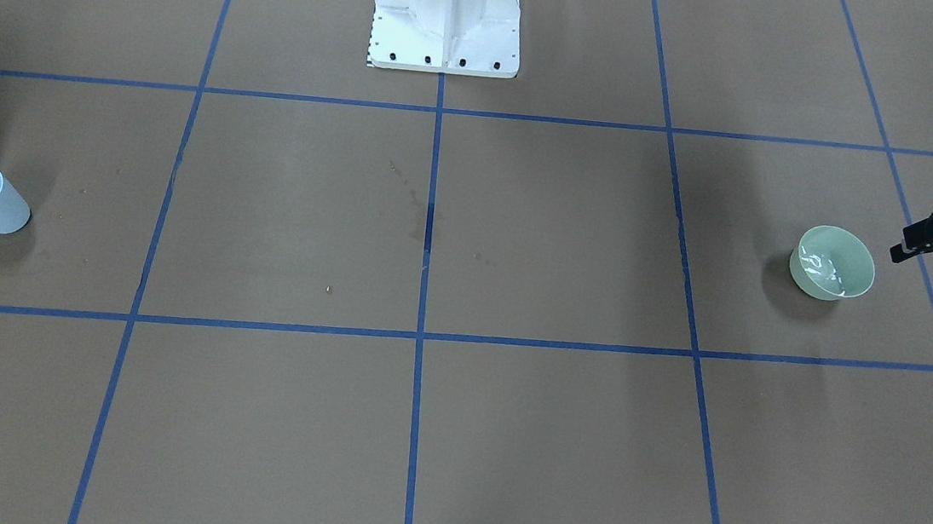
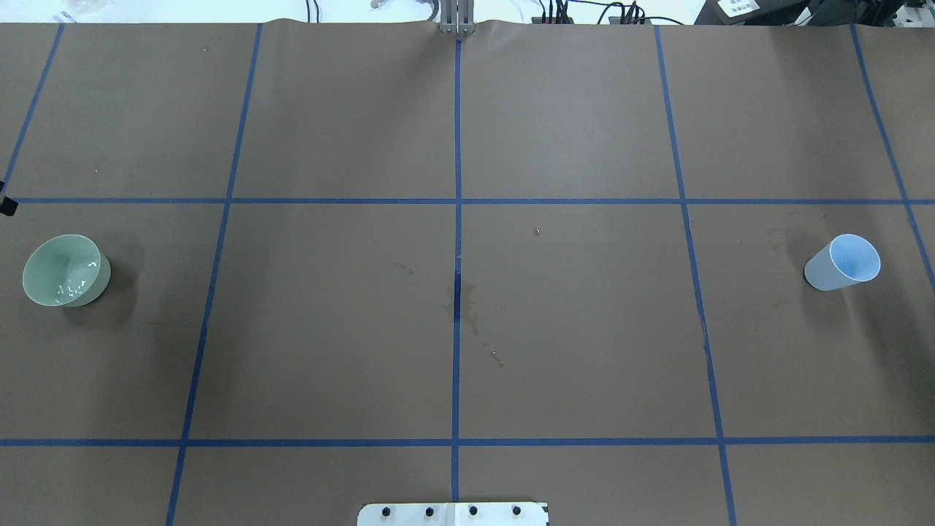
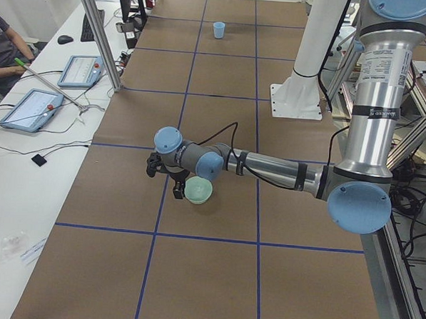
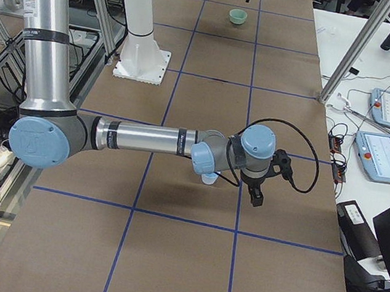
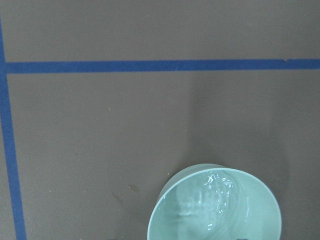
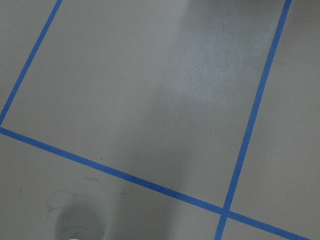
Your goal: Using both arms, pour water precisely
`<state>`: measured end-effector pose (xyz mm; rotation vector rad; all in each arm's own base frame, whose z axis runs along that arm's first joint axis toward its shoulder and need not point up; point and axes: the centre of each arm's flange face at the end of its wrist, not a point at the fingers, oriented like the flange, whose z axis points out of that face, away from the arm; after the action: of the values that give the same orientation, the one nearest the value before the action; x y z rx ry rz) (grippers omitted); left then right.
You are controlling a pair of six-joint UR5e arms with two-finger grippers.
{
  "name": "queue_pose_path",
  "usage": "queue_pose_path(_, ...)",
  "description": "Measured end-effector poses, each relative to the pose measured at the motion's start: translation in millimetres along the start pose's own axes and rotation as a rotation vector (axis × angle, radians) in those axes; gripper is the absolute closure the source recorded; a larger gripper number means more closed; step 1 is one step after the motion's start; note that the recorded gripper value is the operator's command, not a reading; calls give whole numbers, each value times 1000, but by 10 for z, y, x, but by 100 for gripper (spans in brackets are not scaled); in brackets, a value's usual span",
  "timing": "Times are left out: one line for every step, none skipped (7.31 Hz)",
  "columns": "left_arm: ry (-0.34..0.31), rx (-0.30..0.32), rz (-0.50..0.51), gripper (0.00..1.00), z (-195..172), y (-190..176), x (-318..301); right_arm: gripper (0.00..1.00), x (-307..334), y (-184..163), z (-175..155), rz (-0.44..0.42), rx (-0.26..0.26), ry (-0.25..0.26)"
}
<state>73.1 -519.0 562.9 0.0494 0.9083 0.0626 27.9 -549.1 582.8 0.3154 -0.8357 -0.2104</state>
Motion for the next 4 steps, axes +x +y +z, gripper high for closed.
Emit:
queue_pose_path(-17,46,57,0,-242,15,-187,1,20,58,-1,9,-4,1)
queue_pose_path(-42,81,84,0,-438,68,-442,1,44,96,-18,23,-10,3)
queue_pose_path(-62,97,64,0,-571,155,-683,1,69,125,-38,44,-22,6)
queue_pose_path(-73,97,34,0,-656,238,-869,1,85,154,-29,63,-43,14)
